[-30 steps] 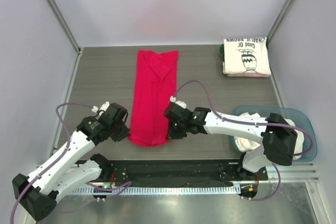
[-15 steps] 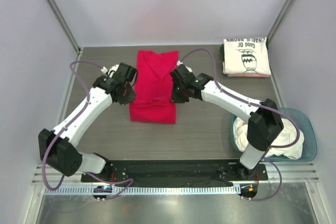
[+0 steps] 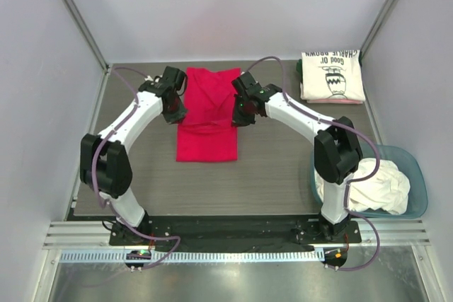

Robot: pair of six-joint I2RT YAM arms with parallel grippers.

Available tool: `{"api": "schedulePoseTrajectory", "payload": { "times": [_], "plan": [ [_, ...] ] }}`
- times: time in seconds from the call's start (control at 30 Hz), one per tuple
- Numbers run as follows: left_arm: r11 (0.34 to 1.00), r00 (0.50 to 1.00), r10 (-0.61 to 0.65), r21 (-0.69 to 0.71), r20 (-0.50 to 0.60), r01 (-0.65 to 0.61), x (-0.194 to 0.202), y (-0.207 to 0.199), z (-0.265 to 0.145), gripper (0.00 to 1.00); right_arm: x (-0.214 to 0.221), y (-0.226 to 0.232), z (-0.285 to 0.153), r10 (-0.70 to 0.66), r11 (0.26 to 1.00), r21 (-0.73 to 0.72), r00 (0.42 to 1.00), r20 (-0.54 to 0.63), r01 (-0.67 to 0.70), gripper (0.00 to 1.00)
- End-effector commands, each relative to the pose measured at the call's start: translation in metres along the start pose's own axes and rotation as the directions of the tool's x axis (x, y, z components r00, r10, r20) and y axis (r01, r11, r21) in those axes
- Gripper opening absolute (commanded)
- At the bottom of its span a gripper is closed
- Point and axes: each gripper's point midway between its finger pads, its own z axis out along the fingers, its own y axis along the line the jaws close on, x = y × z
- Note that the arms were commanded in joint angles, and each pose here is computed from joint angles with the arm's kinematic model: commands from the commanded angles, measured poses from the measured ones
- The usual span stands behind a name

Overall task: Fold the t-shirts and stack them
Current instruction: Fold the tshirt

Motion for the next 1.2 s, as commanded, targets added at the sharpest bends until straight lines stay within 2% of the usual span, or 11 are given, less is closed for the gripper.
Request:
{"api": "schedulePoseTrajectory", "payload": {
  "times": [0.0,0.67,0.73,0.77,0.8,0.87,0.9,0.93,0.97,1.1,1.17],
  "plan": [
    [0.999,1.0,0.0,0.042,0.017,-0.001,-0.018,-0.013,0.007,0.0,-0.011,0.012,0.0,-0.023,0.999,-0.042,1.0,0.003,0.023,0.01],
    [1.0,0.998,0.014,0.006,-0.062,-0.013,-0.046,-0.025,0.082,0.0,-0.044,-0.004,0.06,0.028,0.999,-0.022,0.999,-0.029,-0.028,0.02],
    [1.0,0.996,0.009,0.001,-0.093,-0.009,-0.048,-0.026,0.093,0.0,-0.056,0.003,0.064,0.035,0.998,-0.053,0.999,-0.026,-0.037,0.15],
    [1.0,0.995,0.005,0.01,-0.101,-0.004,-0.054,-0.027,0.095,0.05,-0.065,0.002,0.065,0.053,0.997,-0.061,0.998,-0.022,-0.054,0.38],
    [1.0,0.994,0.003,0.021,-0.11,0.0,-0.065,-0.035,0.095,0.1,-0.068,0.0,0.065,0.071,0.996,-0.055,0.997,-0.036,-0.073,0.49],
    [0.999,0.994,0.013,0.043,-0.112,-0.008,-0.083,-0.04,0.09,0.27,-0.101,0.006,0.059,0.099,0.993,-0.069,0.995,0.008,-0.098,0.63],
    [0.997,0.997,0.015,0.083,-0.081,-0.008,-0.105,-0.052,0.069,0.34,-0.103,0.005,0.053,0.118,0.991,-0.056,0.993,-0.008,-0.118,0.65],
    [0.997,0.995,0.023,0.081,-0.094,-0.016,-0.107,-0.052,0.071,0.46,-0.121,0.016,0.039,0.121,0.989,-0.088,0.992,0.037,-0.118,0.65],
    [0.995,0.996,0.045,0.094,-0.081,-0.038,-0.116,-0.052,0.063,0.49,-0.125,0.022,0.026,0.121,0.988,-0.102,0.991,0.053,-0.115,0.66],
    [0.994,0.996,0.052,0.103,-0.066,-0.045,-0.119,-0.037,0.031,0.54,-0.111,0.044,-0.007,0.06,0.989,-0.137,0.994,0.091,-0.047,0.66],
    [0.995,0.994,0.051,0.087,-0.093,-0.043,-0.094,-0.016,0.02,0.53,-0.08,0.038,0.003,0.026,0.994,-0.109,0.999,0.04,-0.021,0.65]
  ]
}}
